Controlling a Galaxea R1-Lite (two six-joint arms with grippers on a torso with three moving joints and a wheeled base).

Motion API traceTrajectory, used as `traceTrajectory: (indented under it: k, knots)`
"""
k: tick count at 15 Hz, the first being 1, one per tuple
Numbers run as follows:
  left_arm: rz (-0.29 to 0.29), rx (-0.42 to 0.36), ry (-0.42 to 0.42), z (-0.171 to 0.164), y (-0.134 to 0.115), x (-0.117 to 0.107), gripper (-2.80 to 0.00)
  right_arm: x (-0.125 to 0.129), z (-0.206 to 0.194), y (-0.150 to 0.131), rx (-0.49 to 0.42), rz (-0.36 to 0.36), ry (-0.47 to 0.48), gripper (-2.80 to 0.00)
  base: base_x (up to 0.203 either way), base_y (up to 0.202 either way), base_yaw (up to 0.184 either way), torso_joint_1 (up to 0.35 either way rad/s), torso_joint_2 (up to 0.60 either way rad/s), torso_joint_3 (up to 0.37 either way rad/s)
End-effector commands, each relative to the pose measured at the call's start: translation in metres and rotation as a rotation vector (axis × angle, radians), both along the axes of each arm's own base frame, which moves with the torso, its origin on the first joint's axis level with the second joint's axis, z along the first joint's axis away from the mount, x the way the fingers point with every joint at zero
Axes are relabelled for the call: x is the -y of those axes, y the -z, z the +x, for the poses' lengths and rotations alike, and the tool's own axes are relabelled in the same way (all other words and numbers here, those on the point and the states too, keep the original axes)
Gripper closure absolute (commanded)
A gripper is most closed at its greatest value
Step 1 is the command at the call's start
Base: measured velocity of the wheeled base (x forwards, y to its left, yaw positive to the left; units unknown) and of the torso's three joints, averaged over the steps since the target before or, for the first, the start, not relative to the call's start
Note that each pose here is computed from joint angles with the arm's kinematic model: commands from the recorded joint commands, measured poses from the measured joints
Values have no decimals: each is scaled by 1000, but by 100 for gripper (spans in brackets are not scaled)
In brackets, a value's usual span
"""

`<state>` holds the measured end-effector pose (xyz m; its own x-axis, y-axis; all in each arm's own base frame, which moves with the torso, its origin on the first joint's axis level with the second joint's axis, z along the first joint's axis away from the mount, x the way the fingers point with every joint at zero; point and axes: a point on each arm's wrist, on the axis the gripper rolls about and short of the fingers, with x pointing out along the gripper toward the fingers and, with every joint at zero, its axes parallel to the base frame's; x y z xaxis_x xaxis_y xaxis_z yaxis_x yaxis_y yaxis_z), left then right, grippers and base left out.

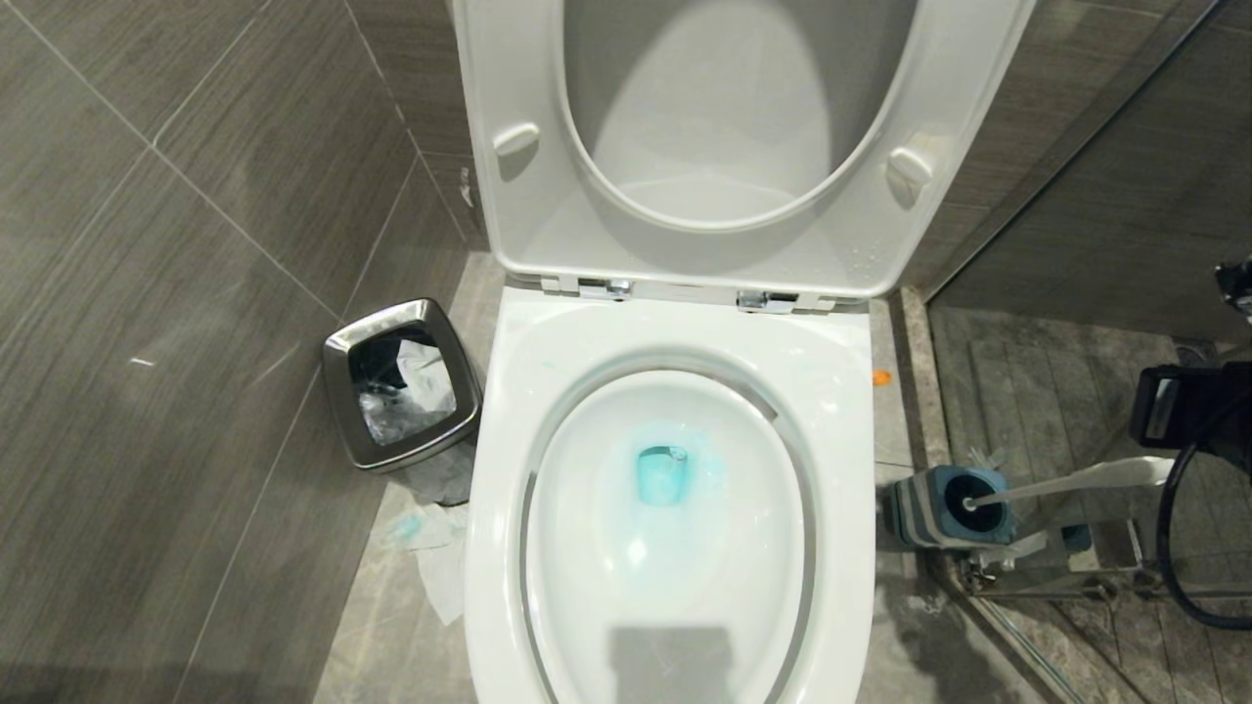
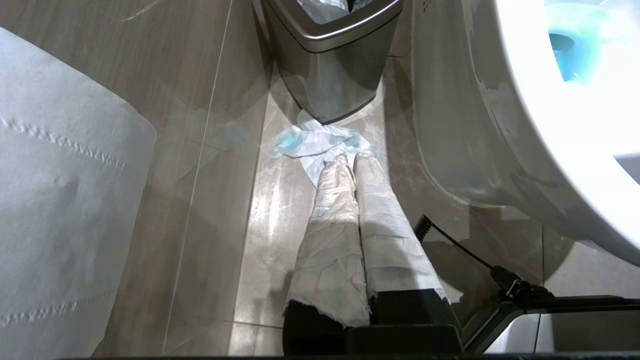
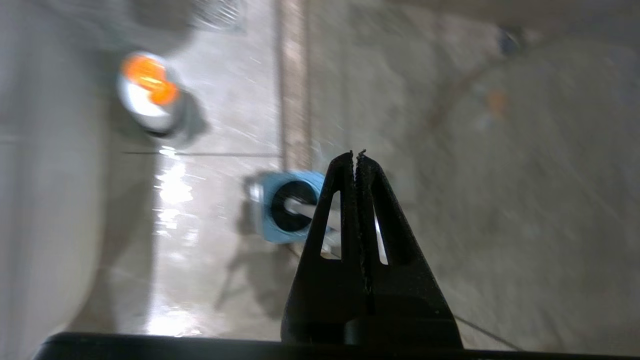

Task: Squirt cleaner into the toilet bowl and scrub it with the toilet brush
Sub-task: Scrub the toilet bowl

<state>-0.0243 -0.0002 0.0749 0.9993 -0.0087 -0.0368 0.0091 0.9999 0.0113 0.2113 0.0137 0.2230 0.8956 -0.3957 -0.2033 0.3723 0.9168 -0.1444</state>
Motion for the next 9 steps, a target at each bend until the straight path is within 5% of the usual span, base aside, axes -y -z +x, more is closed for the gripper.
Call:
traceTrajectory:
  k: [1,6,9]
  knots:
    - [1,0,0,0,0,0,0,-2,14,27,-106,-14,54,0,0,0,0,0,0,0]
    - [1,0,1,0,0,0,0,-31,8,63,-225,32,-102,0,0,0,0,0,0,0]
    - [1,0,0,0,0,0,0,-37,7,84,-282,136,-209,0,0,0,0,0,0,0]
